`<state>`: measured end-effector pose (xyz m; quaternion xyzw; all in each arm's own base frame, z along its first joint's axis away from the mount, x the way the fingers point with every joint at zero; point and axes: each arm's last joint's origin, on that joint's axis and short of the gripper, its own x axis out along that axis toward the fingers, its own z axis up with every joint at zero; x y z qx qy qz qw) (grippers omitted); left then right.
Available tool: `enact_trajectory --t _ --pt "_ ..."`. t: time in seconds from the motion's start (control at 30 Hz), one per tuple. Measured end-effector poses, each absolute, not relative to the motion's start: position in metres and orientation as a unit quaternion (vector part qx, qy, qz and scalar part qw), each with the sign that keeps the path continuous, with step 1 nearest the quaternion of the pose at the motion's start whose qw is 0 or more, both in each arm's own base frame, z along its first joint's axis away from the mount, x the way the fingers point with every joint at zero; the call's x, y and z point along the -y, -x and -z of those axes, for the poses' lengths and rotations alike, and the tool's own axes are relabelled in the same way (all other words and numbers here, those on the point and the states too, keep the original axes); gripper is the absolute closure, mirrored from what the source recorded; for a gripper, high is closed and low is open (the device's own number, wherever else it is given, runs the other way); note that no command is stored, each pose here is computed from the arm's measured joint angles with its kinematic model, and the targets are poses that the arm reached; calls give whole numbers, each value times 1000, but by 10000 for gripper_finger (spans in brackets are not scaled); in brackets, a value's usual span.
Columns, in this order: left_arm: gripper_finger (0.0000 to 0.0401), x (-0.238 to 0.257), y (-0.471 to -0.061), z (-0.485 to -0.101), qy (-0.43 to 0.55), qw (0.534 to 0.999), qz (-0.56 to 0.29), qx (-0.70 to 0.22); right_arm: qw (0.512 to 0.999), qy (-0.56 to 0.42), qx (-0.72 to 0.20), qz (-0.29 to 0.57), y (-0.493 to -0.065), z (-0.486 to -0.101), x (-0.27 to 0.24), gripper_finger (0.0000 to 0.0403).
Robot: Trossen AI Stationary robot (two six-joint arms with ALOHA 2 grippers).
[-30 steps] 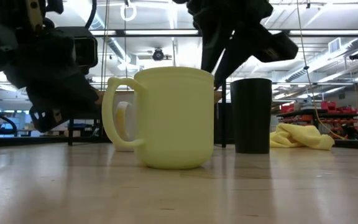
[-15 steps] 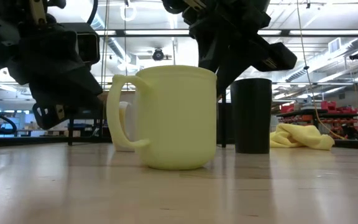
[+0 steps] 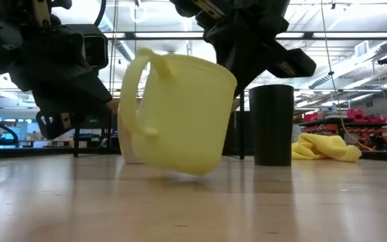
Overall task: Stack small to large cups/mugs on shelf
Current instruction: Put the yellow mug on the shelf
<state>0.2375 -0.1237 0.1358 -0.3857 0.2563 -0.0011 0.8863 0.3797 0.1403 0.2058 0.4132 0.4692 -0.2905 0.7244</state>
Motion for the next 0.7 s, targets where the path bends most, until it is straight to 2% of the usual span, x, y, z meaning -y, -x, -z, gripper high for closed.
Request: enact_trajectory --t 0.2,0.47,0.7 --pt "328 124 -238 -136 383 888 2 -256 735 -384 -478 290 -375 -225 -133 396" --pt "326 124 -238 -136 384 888 3 -254 740 -297 -526 296 -371 -281 -116 397" --pt "332 124 -238 -136 386 886 2 -255 764 -247 -514 301 -374 -327 -76 398"
